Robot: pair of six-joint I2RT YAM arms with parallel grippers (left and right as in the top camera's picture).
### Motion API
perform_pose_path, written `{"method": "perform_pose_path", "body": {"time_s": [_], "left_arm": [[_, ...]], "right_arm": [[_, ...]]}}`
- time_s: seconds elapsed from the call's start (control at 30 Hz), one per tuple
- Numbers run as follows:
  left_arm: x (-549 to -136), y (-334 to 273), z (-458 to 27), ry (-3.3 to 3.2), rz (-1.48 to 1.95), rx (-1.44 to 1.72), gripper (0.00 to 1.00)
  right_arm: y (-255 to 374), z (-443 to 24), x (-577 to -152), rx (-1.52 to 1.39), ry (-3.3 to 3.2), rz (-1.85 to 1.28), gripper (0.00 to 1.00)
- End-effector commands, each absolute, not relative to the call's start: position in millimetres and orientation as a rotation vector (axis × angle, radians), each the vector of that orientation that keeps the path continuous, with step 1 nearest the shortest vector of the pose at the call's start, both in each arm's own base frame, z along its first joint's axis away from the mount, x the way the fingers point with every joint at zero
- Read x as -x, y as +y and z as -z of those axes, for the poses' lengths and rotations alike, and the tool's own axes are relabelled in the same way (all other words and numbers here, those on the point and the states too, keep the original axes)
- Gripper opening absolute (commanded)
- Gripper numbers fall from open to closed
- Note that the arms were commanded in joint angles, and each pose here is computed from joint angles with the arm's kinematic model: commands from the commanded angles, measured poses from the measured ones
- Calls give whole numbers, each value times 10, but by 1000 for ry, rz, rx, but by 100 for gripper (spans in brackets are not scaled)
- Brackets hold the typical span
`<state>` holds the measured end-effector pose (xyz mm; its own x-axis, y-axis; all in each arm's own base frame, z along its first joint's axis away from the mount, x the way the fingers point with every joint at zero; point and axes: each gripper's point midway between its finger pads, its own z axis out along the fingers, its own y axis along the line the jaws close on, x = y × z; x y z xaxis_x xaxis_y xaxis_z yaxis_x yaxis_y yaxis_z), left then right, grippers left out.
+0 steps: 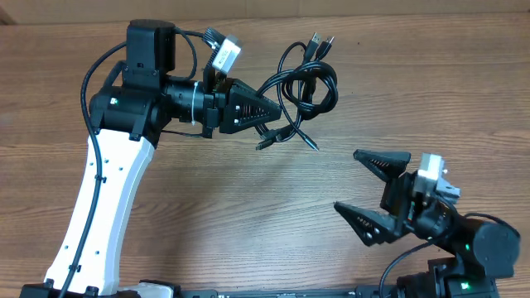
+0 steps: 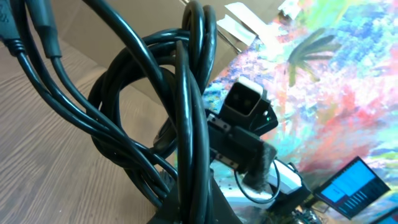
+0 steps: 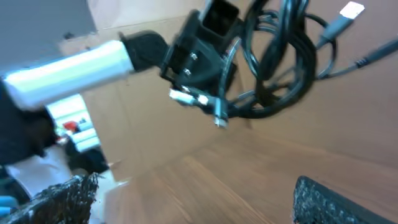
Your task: Untangle cables
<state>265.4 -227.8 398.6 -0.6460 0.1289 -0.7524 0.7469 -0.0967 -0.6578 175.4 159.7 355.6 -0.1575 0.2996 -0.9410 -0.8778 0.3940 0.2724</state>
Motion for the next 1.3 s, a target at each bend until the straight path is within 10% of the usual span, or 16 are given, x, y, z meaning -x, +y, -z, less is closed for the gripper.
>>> {"method": "perform_pose_path", "body": {"time_s": [0.0, 0.3, 1.27], "left_arm": [[-2507, -2249, -4244, 1652, 1832, -1002, 4], [-2603, -2268, -4440, 1687, 1856, -978, 4], [-2708, -2329, -4533, 1509, 1661, -1101, 4]], "right_arm": [[1548, -3711, -1822, 355, 1411, -1340, 100], [1515, -3245, -2564, -159, 1669, -1608, 100], [1715, -3190, -3060, -69, 1472, -2032, 83]]}}
